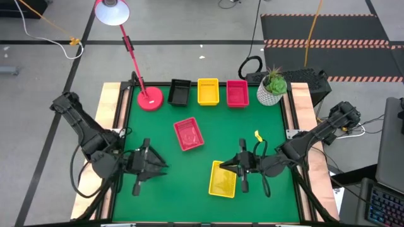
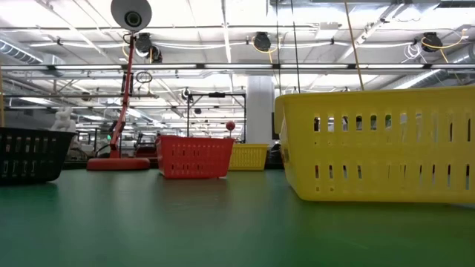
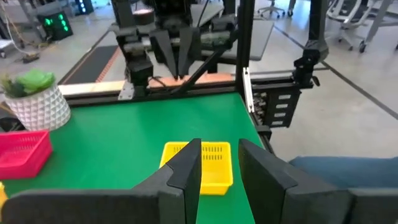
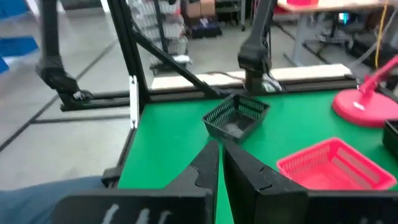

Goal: Stack baskets by color
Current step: Stack the bottom yellow bin on the top stacked yellow bin

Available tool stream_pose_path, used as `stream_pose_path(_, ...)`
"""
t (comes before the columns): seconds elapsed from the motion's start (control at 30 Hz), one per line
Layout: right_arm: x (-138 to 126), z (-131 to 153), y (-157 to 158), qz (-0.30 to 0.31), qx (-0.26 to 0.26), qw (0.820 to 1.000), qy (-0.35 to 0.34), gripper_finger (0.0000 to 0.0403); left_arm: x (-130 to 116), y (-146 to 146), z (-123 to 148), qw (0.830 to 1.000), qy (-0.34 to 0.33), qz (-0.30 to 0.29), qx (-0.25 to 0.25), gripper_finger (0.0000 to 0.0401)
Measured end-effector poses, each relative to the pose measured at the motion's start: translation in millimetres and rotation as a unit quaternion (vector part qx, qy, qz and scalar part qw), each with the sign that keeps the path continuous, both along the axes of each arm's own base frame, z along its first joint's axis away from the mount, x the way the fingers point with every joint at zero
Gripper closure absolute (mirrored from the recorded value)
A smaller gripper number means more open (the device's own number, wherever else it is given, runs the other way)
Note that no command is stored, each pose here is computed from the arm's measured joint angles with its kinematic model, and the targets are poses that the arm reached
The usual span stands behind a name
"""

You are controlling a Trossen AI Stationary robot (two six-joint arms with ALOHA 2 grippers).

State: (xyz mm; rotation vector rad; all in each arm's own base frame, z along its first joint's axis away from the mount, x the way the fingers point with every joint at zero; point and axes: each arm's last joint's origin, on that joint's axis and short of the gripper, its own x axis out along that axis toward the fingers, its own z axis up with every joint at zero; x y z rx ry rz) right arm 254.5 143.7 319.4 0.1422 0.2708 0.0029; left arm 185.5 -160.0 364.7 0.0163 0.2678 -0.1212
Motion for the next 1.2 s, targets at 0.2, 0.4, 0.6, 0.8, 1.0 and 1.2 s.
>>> stream_pose_path(0.2,-1,24,-1,-0.043,0.024,0.996,0.071,0.0387,2,-1,-3,1.0,0.007,0.017,-0.005,0.0293)
stream_pose_path(0.4,11,28,8,-0.048,0.05,0.986,0.155,0.0387,12,-7,-15,0.998,0.013,0.048,0.045,0.0293)
stream_pose_path(0.6,19,32,13,-0.109,0.121,0.956,0.245,0.0387,24,-13,-25,0.995,0.022,0.048,0.079,0.0293)
stream_pose_path(0.8,23,33,5,-0.169,0.276,0.89,0.322,0.0387,30,-8,-27,0.995,0.025,0.061,0.08,0.0293)
stream_pose_path(1.0,20,17,-11,-0.225,0.282,0.829,0.427,0.0387,32,-6,-27,0.994,0.026,0.068,0.078,0.0293)
stream_pose_path(1.2,30,9,-14,-0.218,0.277,0.824,0.443,0.0387,32,-5,-27,0.995,0.027,0.072,0.069,0.0293)
